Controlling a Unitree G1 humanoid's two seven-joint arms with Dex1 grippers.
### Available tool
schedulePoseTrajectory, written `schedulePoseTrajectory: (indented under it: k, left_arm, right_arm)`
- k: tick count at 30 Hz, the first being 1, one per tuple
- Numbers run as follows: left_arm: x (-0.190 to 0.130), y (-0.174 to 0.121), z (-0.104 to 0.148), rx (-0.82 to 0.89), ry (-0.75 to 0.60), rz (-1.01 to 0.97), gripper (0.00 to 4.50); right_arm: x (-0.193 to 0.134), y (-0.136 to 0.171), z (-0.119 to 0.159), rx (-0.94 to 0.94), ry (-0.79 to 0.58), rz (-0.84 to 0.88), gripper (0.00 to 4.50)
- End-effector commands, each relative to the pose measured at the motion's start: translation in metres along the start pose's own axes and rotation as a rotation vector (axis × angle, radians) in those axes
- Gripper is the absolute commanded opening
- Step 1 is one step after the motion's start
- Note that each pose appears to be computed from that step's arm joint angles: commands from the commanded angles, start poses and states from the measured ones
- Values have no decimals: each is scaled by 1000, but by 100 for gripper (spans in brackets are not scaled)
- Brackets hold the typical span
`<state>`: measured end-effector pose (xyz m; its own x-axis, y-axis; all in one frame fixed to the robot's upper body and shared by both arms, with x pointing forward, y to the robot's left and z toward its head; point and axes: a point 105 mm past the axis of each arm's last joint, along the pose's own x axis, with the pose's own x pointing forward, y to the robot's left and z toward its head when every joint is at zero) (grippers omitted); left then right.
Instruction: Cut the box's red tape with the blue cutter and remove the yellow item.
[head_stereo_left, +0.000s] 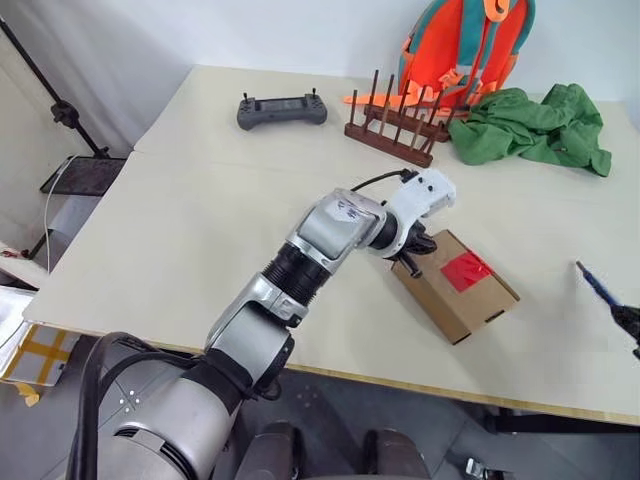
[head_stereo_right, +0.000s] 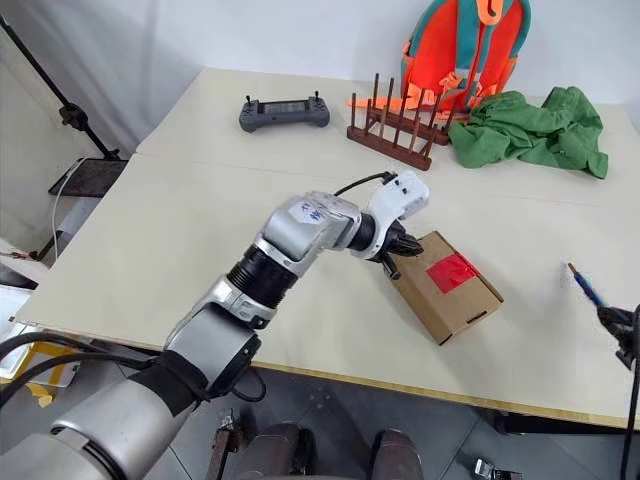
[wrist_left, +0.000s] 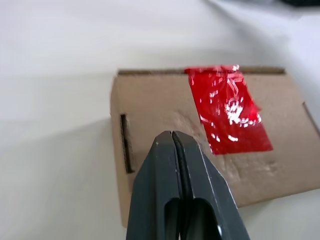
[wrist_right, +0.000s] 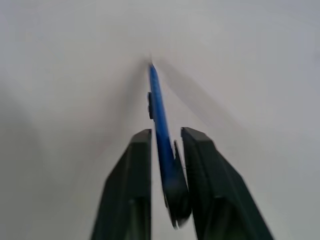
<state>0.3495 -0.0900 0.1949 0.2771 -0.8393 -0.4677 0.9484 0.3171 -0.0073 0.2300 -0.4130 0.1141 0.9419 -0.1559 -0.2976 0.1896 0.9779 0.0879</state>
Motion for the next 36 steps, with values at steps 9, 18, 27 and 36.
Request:
schedulePoseTrajectory:
  k: [9,18,27,36]
  left_arm:
    - [-63,22,15,-47,-91,-14,0]
    - [-64,6,-77,-151,155,-109,0]
    - [-43,-14,-89,-205,128,-130,0]
    - [-7,-16,-71,-240,-10,-63,0]
  right_arm:
    - [-27,26,57,-265,-100,84,348]
    - [21,91,80,-492,-16,233,344]
    - [56,120,71,-587,63,355,26]
    - [43,171,50,-652,148,585,3]
